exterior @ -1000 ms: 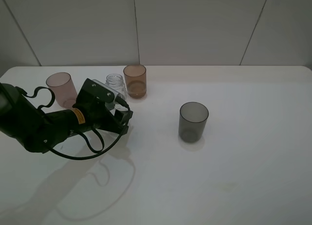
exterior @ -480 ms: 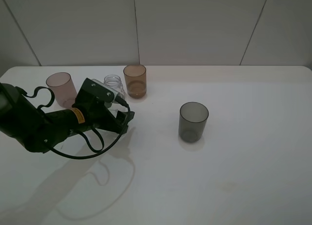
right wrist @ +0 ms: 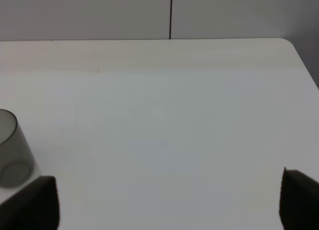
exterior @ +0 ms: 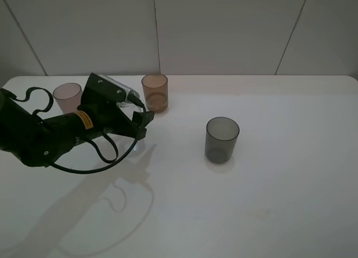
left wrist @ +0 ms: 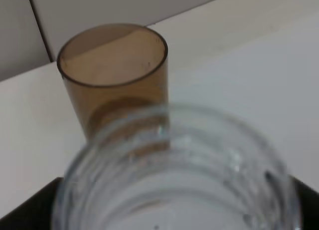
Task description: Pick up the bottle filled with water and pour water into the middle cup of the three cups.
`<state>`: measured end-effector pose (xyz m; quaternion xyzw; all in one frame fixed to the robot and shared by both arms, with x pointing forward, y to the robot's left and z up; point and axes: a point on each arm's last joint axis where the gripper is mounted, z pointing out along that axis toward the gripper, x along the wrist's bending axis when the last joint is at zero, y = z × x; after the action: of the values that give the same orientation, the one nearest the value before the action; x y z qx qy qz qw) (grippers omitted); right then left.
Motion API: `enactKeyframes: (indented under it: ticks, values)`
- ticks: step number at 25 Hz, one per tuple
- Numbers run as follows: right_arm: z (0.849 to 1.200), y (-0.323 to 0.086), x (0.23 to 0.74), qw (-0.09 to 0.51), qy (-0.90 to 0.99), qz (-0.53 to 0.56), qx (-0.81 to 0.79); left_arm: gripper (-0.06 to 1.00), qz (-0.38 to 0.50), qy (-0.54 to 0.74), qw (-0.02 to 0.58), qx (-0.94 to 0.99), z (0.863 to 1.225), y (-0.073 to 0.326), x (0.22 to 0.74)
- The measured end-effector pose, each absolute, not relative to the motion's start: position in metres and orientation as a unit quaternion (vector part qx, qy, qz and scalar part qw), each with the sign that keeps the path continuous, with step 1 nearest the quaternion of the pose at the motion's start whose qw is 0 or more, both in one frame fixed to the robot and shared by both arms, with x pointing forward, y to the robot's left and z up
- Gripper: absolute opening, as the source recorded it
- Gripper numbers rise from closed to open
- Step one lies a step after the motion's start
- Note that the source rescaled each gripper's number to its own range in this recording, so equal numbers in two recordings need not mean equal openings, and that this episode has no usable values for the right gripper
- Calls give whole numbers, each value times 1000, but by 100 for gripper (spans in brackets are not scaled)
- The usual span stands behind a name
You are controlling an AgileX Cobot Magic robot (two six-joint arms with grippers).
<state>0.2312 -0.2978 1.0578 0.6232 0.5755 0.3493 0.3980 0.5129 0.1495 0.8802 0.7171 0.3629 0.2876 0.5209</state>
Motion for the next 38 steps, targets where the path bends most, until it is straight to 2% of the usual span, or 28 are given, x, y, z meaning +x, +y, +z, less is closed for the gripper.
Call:
enactKeyframes:
  ticks: [8, 18, 21, 28, 32, 38]
  values:
    - [1058, -298, 231, 398, 575, 349, 623, 99, 336, 334, 543, 693, 921, 152, 513]
    - [1058, -298, 231, 398, 575, 349, 623, 99, 387, 326, 583, 636, 1014, 169, 490]
    - [1058, -298, 231, 398, 575, 349, 623, 99, 384, 350, 574, 633, 1045, 184, 469]
    - [1058, -298, 231, 398, 575, 349, 623, 99, 349, 384, 539, 664, 1091, 222, 395]
    - [1058, -298, 231, 398, 575, 349, 623, 99, 350, 391, 531, 665, 1104, 247, 350]
    - [1058, -298, 231, 398, 575, 349, 623, 99, 345, 437, 515, 653, 1101, 277, 296]
